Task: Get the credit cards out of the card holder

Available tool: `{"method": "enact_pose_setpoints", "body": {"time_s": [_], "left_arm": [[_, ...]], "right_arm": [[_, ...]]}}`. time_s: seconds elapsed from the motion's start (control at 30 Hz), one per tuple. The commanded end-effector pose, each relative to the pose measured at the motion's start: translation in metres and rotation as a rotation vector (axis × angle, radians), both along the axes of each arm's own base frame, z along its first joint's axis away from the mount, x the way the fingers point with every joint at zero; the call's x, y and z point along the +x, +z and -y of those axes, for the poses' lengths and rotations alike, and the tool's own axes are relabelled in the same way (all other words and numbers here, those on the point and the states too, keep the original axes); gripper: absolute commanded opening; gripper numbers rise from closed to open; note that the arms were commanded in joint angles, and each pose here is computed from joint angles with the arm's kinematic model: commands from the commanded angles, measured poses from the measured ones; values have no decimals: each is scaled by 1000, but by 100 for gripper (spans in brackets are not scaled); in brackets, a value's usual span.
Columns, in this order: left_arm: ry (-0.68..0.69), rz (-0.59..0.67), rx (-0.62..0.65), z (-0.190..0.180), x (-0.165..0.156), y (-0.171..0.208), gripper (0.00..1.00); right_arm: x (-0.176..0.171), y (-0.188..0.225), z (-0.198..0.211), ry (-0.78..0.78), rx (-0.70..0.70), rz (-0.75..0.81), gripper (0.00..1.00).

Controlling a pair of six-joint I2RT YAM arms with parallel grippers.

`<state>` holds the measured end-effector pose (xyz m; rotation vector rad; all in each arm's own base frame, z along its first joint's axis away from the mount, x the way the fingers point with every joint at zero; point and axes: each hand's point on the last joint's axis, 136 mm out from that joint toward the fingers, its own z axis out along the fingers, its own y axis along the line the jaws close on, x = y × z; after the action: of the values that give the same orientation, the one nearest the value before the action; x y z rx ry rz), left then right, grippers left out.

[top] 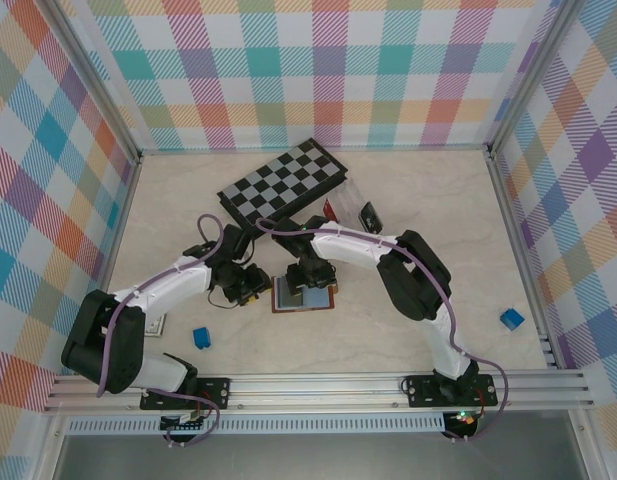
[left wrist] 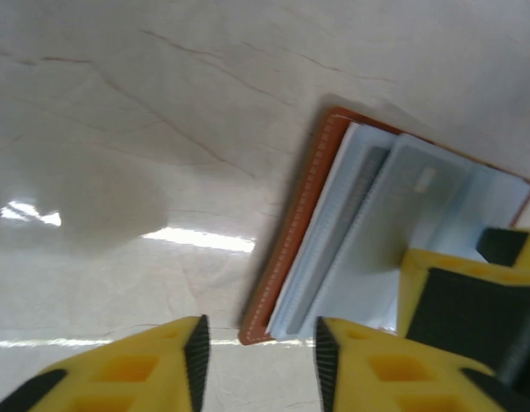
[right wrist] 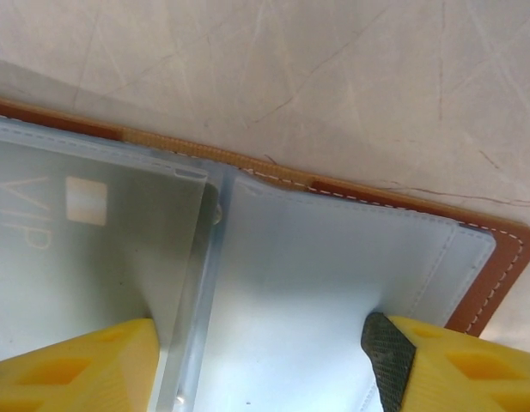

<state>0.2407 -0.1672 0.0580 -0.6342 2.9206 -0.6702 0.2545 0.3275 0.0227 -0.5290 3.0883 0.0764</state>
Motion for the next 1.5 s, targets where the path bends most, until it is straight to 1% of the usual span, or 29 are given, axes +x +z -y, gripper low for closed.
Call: {"method": "enact_pose_setpoints", "body": {"time_s": [0.0, 0.1, 0.23, 0.4, 0.57, 0.83, 0.97, 1.17, 1.47], "left_arm": [[-16, 0, -66, 7, 1, 0, 33], [-31, 4, -100, 13, 3, 0, 27], [-61, 9, -155, 27, 5, 1, 21], [-90, -9, -166, 35, 5, -6, 18], [-103, -23, -175, 41, 4, -14, 17], [-108, -50, -143, 40, -2, -23, 16], [-120, -52, -157, 45, -2, -24, 17], [-112, -54, -130, 44, -3, -26, 19], [-132, -65, -182, 57, -5, -30, 20]], "right_arm": [[-11, -23, 15, -1, -87, -55, 65], [-12, -26, 15, 1, -84, -62, 62], [-13, -27, 17, 3, -86, -64, 60], [-14, -29, 17, 6, -85, -68, 57], [-15, -29, 17, 6, -80, -72, 55], [-14, -27, 14, 6, -61, -71, 54], [-15, -27, 13, 6, -58, -74, 53], [-16, -26, 10, 11, -28, -72, 52], [-18, -22, 5, 7, 15, -81, 51]]}}
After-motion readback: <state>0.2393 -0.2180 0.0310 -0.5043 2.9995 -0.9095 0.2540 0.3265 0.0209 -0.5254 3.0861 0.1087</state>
